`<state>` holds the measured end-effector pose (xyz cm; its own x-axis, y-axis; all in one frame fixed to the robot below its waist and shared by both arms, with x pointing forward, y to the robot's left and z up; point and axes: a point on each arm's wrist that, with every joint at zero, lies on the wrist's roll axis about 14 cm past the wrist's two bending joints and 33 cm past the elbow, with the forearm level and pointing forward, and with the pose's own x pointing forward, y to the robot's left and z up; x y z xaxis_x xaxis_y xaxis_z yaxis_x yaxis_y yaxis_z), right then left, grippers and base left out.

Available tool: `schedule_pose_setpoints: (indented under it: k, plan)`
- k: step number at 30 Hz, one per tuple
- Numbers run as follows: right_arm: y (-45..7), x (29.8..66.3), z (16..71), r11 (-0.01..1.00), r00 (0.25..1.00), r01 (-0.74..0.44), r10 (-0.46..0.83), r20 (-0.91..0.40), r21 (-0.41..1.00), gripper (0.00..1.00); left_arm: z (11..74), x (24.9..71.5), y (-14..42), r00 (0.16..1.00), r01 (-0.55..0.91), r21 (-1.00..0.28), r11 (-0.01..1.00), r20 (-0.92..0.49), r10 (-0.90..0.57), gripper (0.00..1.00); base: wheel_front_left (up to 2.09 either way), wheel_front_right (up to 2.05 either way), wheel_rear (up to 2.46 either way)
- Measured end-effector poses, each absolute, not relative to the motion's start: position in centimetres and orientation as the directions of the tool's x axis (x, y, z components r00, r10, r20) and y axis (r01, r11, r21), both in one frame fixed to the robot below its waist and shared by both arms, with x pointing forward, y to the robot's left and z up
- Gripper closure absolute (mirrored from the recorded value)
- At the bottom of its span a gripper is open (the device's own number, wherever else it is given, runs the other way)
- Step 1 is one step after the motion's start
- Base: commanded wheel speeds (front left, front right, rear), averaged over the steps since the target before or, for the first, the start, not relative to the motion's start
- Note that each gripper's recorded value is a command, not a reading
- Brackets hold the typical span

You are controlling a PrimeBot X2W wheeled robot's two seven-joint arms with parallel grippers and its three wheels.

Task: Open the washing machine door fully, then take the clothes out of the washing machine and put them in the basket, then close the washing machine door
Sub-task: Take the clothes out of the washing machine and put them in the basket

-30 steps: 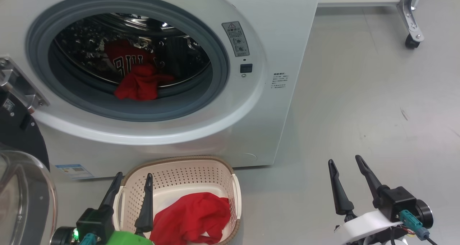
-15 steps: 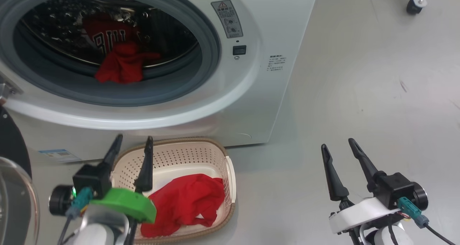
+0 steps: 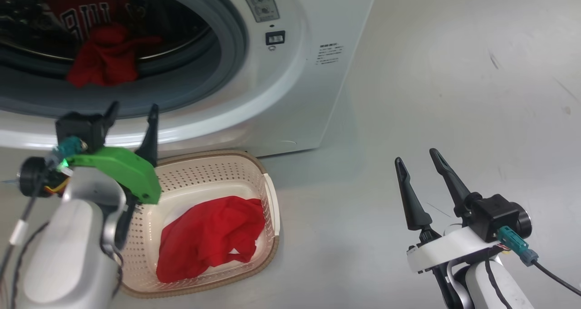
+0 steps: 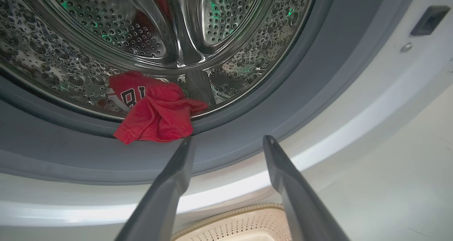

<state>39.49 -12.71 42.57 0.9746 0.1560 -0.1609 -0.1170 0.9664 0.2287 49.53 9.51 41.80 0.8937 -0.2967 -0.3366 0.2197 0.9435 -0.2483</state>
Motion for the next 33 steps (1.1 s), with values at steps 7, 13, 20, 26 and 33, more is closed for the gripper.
schedule_pose_setpoints:
  k: [7, 13, 20, 26, 33]
  plan:
    - [-13.7, 39.8, 41.8, 0.971, 0.975, -0.089, 0.131, -0.180, 0.221, 0.00, 39.4, 52.9, 10.2, 0.839, 0.217, -0.209, 0.954, -0.459, -0.291, 0.00, 0.00, 0.00, 0.00]
    - [-14.6, 39.6, 41.4, 0.973, 0.975, -0.065, 0.109, -0.193, 0.219, 0.00, 38.6, 55.1, 10.3, 0.807, 0.215, -0.196, 0.957, -0.516, -0.287, 0.00, 0.00, 0.00, 0.00]
    - [-15.5, 39.1, 40.5, 0.976, 0.972, -0.027, 0.077, -0.223, 0.217, 0.00, 37.7, 57.9, 11.4, 0.773, 0.200, -0.159, 0.967, -0.581, -0.255, 0.00, 0.00, 0.00, 0.00]
    - [-16.5, 39.0, 39.9, 0.975, 0.969, 0.009, 0.047, -0.242, 0.222, 0.00, 36.5, 59.8, 12.0, 0.746, 0.187, -0.145, 0.972, -0.623, -0.237, 0.00, 0.00, 0.00, 0.00]
    - [-17.5, 39.1, 39.0, 0.975, 0.963, 0.045, 0.015, -0.271, 0.217, 0.00, 34.8, 61.3, 11.1, 0.710, 0.184, -0.170, 0.968, -0.658, -0.251, 0.00, 0.00, 0.00, 0.00]
